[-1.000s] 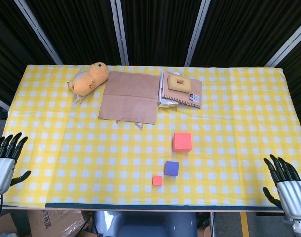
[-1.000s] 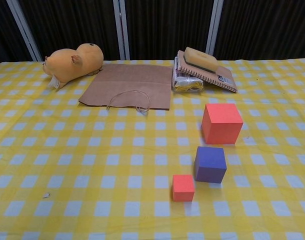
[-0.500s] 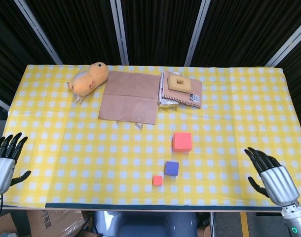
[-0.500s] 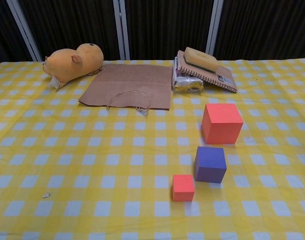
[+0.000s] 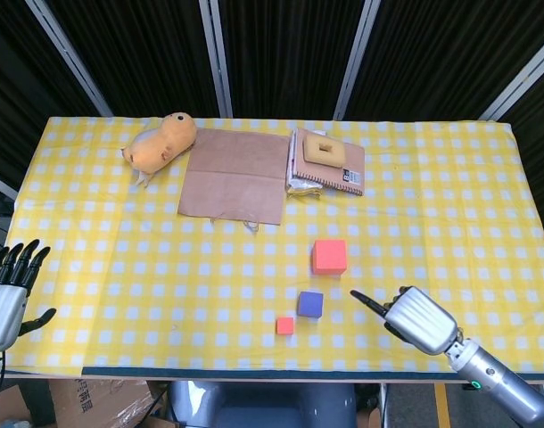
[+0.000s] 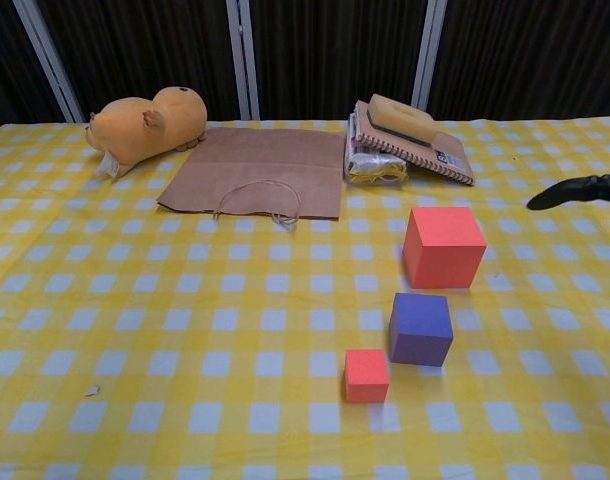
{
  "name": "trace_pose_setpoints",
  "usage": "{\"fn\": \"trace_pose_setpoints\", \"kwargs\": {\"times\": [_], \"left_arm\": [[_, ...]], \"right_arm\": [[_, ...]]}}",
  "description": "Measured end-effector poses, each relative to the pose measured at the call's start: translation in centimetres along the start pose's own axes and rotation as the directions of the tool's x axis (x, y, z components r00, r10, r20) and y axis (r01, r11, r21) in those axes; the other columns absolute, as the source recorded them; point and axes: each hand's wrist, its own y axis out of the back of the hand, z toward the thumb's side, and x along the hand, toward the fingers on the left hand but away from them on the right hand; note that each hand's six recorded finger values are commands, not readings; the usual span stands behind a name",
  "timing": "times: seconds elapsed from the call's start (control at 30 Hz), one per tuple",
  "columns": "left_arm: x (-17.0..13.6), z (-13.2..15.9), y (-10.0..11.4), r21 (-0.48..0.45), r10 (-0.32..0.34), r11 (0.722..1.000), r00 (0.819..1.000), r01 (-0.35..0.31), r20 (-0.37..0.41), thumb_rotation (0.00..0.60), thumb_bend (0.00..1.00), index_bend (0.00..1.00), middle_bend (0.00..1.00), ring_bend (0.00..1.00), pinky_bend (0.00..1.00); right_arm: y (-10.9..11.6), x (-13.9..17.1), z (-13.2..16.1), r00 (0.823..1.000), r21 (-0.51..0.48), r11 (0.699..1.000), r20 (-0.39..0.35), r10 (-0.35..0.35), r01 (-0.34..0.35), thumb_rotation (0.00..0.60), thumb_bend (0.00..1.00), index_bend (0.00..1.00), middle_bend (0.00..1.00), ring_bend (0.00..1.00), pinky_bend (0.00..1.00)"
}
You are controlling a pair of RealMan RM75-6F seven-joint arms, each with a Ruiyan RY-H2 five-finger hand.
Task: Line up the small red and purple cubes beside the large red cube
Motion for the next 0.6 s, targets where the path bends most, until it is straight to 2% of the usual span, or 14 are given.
{"fn": "trace_pose_setpoints", "kwargs": {"times": [0.13,0.27,0.6], "left_arm": [[0.0,0.0,0.0,0.000,0.000,1.000,1.000,0.000,0.000,0.600,0.02,0.00,0.00,0.00,0.00],[0.0,0.0,0.0,0.000,0.000,1.000,1.000,0.000,0.000,0.600,0.02,0.00,0.00,0.00,0.00],[0.0,0.0,0.0,0.000,0.000,1.000,1.000,0.000,0.000,0.600,0.02,0.00,0.00,0.00,0.00]], "right_arm": [[-0.7,-2.4,1.8,0.996,0.075,0.997,-0.083,0.033,-0.027,0.600,0.39,0.11,0.83,0.89,0.80],[-1.6,-4.5,2.8,0.989,0.124,0.991,-0.133,0.059,-0.042,0.600,0.38,0.08,0.83,0.89,0.80],[-4.0,-7.4,3.0,0.982,0.203,0.976,-0.150,0.115,-0.084,0.600,0.39,0.03,0.83,0.89,0.80]]}}
